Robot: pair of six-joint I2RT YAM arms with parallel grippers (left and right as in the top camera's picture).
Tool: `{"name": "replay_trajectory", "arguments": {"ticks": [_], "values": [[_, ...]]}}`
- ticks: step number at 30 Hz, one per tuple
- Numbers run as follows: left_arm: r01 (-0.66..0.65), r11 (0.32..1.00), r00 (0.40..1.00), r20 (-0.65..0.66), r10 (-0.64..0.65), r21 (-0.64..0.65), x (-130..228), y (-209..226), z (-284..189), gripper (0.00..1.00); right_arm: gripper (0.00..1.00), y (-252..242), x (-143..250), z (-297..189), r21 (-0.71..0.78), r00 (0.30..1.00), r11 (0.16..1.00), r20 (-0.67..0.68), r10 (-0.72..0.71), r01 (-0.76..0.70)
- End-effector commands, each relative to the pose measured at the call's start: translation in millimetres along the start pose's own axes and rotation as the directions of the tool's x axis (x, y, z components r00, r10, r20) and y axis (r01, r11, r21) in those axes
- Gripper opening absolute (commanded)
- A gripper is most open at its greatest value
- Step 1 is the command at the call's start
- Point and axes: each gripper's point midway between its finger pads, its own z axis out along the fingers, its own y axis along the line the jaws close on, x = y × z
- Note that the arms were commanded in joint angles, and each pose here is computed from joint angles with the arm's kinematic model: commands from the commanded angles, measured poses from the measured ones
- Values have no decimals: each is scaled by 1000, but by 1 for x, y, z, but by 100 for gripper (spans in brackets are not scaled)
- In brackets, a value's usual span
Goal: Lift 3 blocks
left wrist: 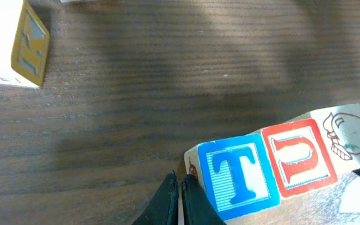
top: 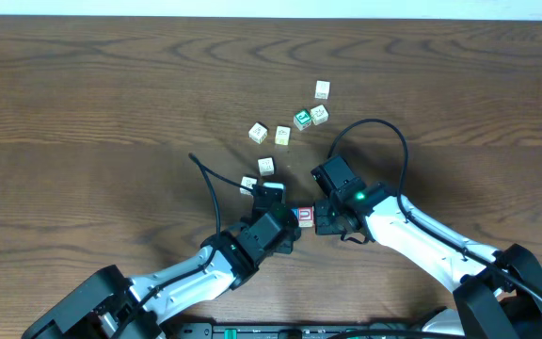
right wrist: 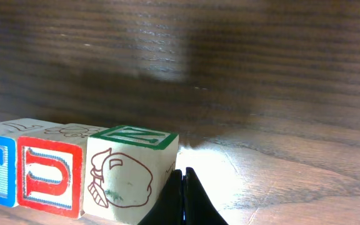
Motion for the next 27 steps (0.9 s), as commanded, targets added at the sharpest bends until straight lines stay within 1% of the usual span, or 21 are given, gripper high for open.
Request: {"name": "replay_trajectory", "arguments": {"ticks": [1, 20, 27], "values": [[-52, 965, 999, 28, 46, 256, -30, -83, -24, 7, 2, 75, 6, -27, -288, 993, 953, -30, -112, 98], [-56, 956, 997, 73, 37, 288, -46, -91, -44, 7, 2, 79, -3, -44, -274, 989, 952, -15, -146, 136], [-47, 954, 997, 78, 25, 295, -49, -92, -46, 7, 2, 80, -9, -61, -285, 989, 947, 45, -143, 150]]}}
